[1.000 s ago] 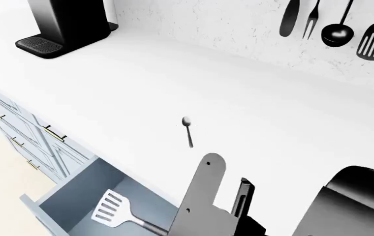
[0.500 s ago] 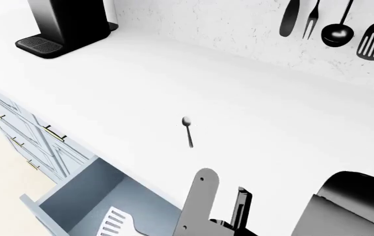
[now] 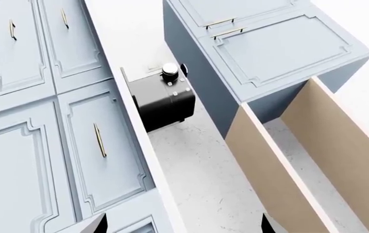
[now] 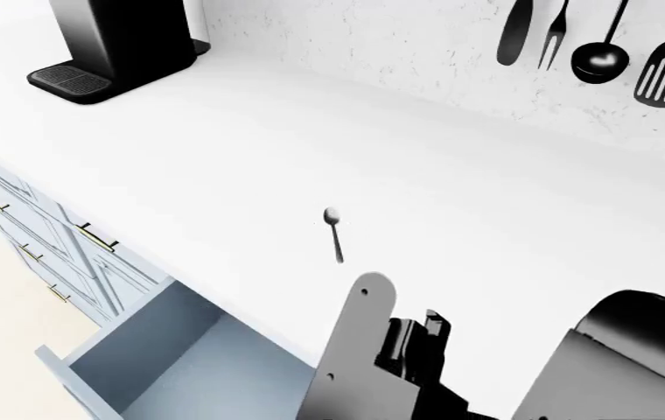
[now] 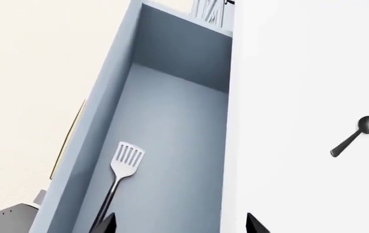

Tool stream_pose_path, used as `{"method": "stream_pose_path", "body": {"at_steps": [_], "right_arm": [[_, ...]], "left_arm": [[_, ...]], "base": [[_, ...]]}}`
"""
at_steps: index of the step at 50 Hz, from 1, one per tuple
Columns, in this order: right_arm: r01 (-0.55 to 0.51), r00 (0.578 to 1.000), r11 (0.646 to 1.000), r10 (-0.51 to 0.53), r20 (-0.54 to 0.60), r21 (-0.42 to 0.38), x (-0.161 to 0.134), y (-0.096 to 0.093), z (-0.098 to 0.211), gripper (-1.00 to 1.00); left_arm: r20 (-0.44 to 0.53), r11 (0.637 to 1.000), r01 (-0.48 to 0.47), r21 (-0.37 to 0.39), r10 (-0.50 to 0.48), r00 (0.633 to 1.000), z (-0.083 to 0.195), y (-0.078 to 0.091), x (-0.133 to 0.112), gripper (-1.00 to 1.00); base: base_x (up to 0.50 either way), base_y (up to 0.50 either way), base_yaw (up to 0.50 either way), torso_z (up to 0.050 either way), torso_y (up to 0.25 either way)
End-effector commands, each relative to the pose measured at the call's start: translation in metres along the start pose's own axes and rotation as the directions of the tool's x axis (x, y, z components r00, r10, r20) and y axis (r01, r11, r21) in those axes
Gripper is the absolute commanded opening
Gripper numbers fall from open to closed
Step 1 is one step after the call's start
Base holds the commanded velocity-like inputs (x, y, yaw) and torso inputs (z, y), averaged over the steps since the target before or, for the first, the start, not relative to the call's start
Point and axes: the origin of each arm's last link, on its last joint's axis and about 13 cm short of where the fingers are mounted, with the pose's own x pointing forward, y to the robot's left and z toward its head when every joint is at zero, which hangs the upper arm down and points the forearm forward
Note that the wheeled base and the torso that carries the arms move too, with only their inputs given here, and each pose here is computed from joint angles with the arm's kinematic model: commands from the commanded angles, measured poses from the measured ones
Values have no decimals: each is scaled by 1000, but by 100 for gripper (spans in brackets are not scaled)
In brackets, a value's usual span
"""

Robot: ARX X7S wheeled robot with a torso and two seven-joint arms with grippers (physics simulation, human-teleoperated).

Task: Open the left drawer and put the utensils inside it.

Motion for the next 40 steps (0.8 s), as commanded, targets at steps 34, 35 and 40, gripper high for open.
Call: {"method": "stream_pose_path", "body": {"at_steps": [34,35,40], "right_arm": [[440,852,739,-522,23,510,-6,-95,69,100],[446,847,727,-532,18,522,-5,-97,71,100],[446,843,674,-538,-23,589,8,-108,80,100]], "left_arm": [[-1,1000,-14,1,14,1000,-1,5,1,100],[-1,1000,-15,0,15,1000,-1,5,1,100],[-3,1000,-16,-1,16,1000,-2,6,1,100]], "base": [[0,0,0,0,0],[0,0,0,0,0],[0,0,0,0,0]]}}
